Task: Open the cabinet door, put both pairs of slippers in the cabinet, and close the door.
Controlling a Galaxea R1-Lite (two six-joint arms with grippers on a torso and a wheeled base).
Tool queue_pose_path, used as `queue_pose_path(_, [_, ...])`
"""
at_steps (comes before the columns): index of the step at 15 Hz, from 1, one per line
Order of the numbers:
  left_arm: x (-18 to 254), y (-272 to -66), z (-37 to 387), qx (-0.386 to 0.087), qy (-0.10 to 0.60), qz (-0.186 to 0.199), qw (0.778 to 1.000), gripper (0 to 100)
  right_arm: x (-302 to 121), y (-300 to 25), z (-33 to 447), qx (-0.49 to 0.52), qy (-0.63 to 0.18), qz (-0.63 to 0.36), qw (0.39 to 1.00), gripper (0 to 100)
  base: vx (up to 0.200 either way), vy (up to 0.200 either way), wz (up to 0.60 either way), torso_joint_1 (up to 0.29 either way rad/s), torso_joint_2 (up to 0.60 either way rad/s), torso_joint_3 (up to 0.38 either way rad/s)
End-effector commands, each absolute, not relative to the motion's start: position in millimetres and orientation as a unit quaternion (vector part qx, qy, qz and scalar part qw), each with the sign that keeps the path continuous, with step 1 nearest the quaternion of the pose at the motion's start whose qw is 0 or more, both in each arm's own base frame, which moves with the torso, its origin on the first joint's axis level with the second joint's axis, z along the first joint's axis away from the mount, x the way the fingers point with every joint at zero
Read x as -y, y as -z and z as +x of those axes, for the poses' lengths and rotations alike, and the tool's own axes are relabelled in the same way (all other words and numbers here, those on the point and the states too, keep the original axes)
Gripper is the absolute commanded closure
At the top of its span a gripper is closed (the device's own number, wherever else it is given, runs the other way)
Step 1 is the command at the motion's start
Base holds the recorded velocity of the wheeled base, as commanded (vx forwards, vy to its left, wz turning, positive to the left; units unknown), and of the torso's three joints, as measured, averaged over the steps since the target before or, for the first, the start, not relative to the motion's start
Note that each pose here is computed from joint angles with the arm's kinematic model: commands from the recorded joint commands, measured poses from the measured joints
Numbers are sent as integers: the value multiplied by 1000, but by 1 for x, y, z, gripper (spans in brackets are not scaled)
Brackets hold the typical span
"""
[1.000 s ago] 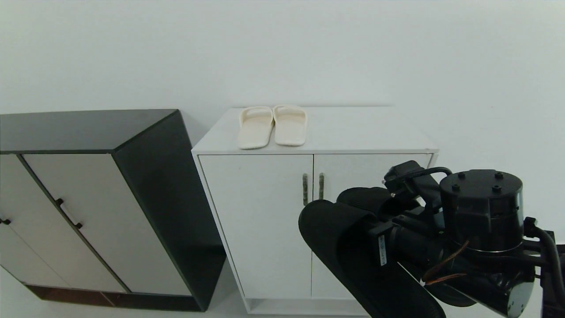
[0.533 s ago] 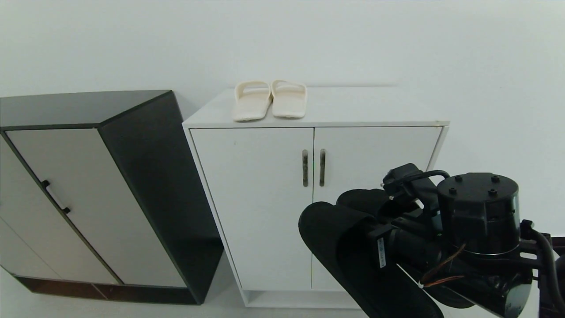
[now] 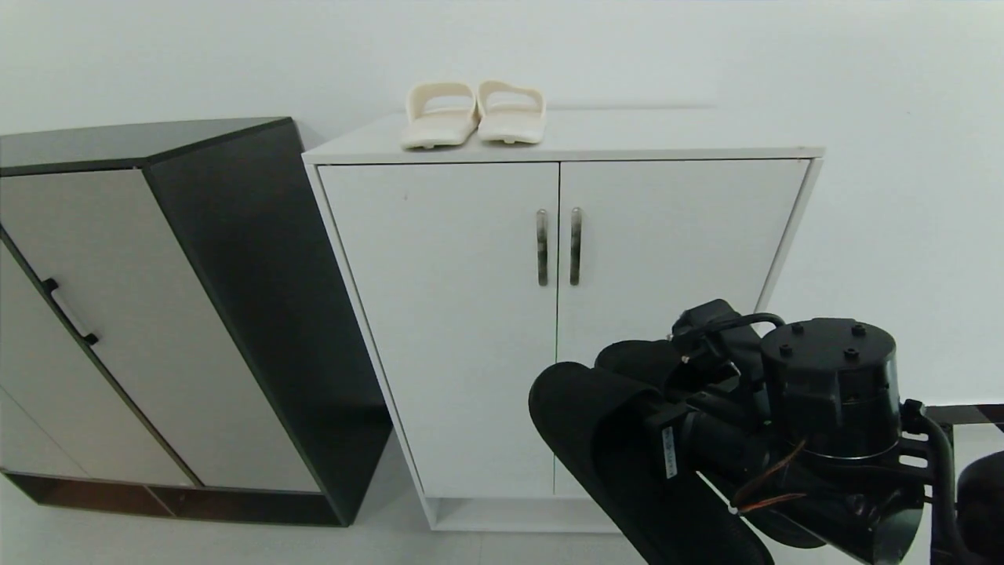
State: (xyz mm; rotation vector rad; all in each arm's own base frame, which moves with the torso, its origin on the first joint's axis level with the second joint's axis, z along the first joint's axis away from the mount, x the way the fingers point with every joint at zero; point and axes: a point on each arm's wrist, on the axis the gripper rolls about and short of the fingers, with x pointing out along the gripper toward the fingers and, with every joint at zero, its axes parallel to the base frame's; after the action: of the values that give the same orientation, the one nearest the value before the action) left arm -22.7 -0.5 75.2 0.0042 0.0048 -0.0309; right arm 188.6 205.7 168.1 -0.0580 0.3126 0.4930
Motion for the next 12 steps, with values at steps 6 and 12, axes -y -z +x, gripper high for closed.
queue_pose_path(6, [1, -75, -23, -3, 15, 4, 1000, 0, -204, -158, 186, -162, -244, -37, 956, 100, 0, 0, 0, -27, 333, 302])
queue_pose_path(12, [2, -171, -10, 4, 86, -38, 996, 0, -203, -156, 186, -165, -248, -38, 954, 100, 0, 0, 0, 0, 11, 7])
